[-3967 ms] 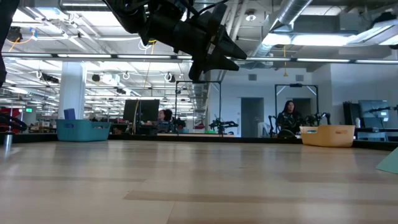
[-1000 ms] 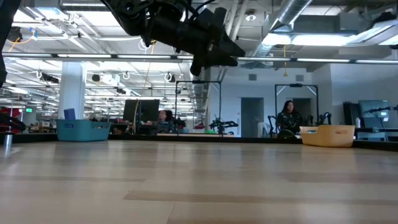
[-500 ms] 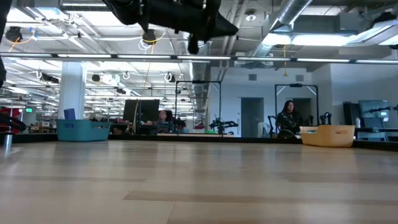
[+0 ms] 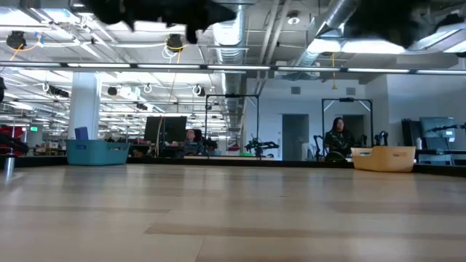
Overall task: Sort & place blocks by color
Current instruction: Return to Home Position
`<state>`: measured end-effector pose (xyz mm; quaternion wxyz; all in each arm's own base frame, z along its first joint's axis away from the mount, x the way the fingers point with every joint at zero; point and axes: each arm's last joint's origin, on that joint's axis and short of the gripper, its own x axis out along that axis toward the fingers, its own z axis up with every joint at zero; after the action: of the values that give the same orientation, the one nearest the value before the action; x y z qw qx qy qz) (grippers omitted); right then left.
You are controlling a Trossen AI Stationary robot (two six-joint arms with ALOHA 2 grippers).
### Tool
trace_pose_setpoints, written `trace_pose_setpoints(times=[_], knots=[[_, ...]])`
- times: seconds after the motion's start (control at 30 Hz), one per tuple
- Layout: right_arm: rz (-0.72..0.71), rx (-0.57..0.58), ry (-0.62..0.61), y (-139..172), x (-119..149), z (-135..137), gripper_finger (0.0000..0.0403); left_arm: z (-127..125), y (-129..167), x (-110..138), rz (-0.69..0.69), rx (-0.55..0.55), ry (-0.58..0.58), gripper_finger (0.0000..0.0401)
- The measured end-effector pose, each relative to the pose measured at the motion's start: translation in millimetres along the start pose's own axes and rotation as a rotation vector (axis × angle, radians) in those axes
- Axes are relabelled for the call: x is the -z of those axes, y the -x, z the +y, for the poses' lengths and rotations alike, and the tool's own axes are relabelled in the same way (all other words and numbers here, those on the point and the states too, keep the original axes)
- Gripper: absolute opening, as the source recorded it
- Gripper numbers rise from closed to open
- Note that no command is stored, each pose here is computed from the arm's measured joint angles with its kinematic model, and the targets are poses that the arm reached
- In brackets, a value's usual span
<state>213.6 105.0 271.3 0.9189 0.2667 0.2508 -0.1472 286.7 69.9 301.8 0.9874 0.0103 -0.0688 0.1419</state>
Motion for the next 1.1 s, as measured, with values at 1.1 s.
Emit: trace_pose_setpoints(times=[1.1], knots=[[-0.568, -0.273, 0.452, 29.6, -57.2, -114.0, 0.0004, 27.6, 154.0, 70.2, 0.065, -0.106, 0.035, 0.0]])
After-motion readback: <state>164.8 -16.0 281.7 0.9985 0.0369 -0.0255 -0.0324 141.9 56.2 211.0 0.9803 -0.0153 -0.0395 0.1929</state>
